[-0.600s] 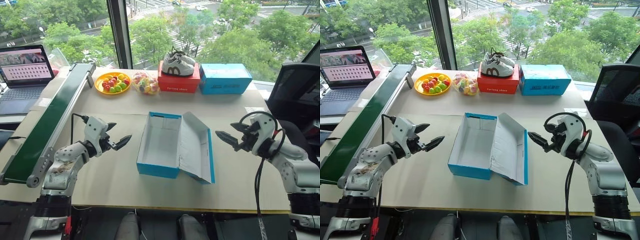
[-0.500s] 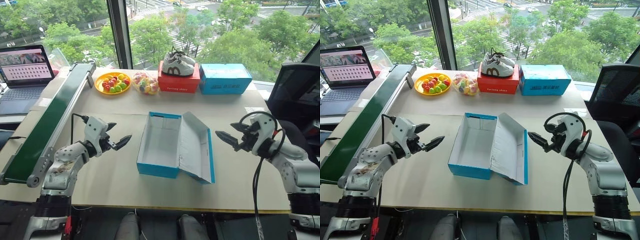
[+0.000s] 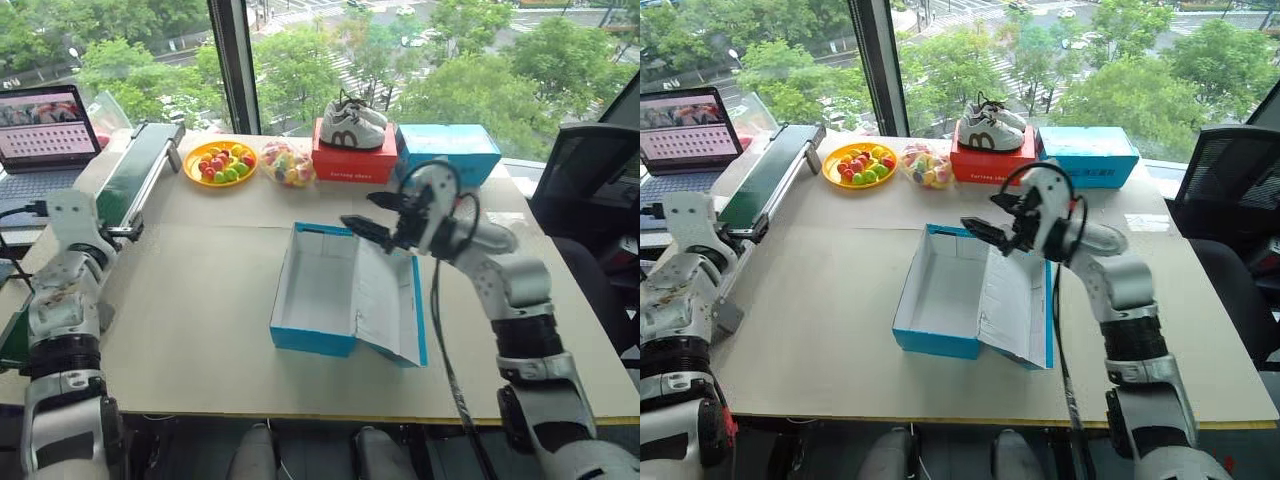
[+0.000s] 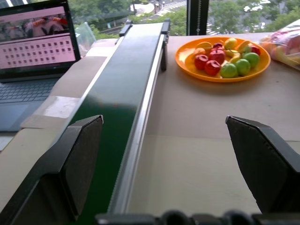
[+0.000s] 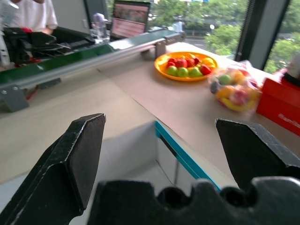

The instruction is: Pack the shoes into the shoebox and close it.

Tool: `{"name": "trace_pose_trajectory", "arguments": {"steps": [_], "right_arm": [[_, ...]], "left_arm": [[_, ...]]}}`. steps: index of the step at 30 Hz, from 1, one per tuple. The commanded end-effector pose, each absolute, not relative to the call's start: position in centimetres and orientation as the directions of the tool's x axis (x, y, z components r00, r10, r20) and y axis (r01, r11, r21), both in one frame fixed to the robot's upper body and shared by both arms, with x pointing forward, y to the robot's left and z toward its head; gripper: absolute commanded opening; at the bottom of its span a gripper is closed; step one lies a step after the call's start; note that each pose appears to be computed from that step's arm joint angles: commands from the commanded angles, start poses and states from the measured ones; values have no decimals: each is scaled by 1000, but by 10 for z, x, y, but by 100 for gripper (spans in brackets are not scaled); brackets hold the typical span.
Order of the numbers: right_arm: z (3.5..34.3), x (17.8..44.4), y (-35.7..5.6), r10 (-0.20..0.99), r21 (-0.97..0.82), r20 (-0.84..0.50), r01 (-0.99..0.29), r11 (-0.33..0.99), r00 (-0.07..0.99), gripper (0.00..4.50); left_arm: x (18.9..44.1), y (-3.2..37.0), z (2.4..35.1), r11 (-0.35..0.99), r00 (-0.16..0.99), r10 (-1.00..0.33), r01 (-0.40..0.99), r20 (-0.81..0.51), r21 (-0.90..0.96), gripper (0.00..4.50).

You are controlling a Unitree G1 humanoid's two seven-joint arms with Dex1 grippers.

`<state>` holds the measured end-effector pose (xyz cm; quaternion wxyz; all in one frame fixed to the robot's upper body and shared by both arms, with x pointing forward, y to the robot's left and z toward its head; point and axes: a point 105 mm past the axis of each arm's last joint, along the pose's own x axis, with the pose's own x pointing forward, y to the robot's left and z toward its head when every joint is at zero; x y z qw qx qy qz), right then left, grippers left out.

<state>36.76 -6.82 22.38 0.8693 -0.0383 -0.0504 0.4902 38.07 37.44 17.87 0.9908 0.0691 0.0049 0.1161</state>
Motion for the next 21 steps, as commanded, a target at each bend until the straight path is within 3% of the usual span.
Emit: {"name": "trace_pose_trajectory", "arguments": {"steps": [1, 12, 21], "right_arm": [[233, 366, -52, 879, -163, 73, -863, 477, 472, 444], [228, 362, -38, 898, -165, 84, -882, 441, 433, 444], [226, 348, -28, 915, -136, 103, -906, 401, 389, 444]], "left_arm": [[377, 395, 197, 942, 955, 291, -298, 64, 157, 450], [368, 430, 211, 916, 932, 356, -364, 73, 169, 450], [363, 430, 214, 944, 948, 300, -311, 104, 108, 450]]}}
